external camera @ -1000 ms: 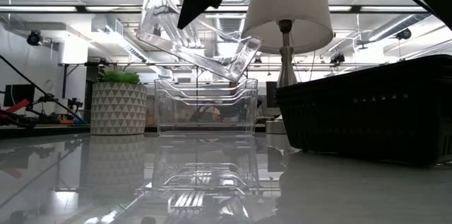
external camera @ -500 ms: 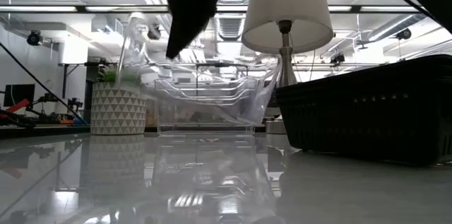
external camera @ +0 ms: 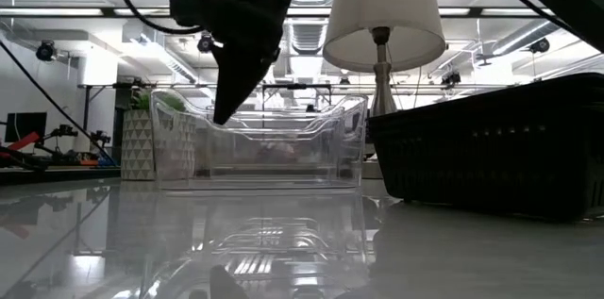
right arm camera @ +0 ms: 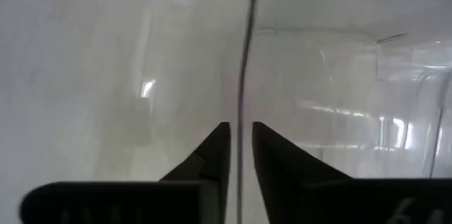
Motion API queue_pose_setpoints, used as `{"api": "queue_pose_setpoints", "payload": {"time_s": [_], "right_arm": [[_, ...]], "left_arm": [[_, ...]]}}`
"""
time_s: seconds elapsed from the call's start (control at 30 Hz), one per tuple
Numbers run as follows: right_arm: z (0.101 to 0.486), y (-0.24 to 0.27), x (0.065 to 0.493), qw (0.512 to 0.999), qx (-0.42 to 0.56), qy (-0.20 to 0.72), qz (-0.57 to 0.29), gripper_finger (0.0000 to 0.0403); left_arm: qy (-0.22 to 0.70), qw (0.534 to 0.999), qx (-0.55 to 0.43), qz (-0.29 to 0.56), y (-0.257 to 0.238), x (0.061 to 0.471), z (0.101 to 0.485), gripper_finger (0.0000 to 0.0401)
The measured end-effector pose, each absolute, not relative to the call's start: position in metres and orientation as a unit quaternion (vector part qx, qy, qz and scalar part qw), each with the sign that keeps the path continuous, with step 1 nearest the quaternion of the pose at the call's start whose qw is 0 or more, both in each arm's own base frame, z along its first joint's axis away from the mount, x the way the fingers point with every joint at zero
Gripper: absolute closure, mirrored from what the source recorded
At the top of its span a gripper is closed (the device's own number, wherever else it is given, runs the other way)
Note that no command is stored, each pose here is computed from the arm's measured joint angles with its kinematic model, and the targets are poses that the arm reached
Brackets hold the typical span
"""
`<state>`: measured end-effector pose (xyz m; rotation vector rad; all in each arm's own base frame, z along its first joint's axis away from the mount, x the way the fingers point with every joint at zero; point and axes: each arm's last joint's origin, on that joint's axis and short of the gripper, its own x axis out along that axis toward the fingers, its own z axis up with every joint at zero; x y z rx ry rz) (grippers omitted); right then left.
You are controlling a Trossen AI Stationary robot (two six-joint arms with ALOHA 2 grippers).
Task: Stack baskets by color
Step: Stack the right transparent bin on the left transparent bins
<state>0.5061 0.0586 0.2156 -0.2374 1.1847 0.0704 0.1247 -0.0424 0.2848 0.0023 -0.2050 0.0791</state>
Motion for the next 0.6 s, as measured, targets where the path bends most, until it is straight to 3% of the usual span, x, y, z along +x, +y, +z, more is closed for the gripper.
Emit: {"api": "queue_pose_setpoints", "payload": {"time_s": [0.13,0.23,0.43,0.6], "right_arm": [[0.218,0.058,0.505,0.821,-0.117,0.558,0.037,0.0321],[0.240,0.061,0.491,0.815,-0.117,0.566,0.042,0.0303],[0.294,0.087,0.445,0.804,-0.110,0.583,0.047,0.0303],[0.318,0.117,0.398,0.810,-0.109,0.574,0.051,0.0312]], "left_arm": [[-0.098,0.994,-0.009,0.038,-0.044,0.128,0.283,0.0336],[-0.090,0.995,-0.026,0.039,-0.045,0.130,0.281,0.0336],[-0.054,0.996,-0.051,0.053,-0.052,0.147,0.279,0.0336],[0.030,0.997,-0.052,0.048,-0.066,0.177,0.279,0.0336]]}}
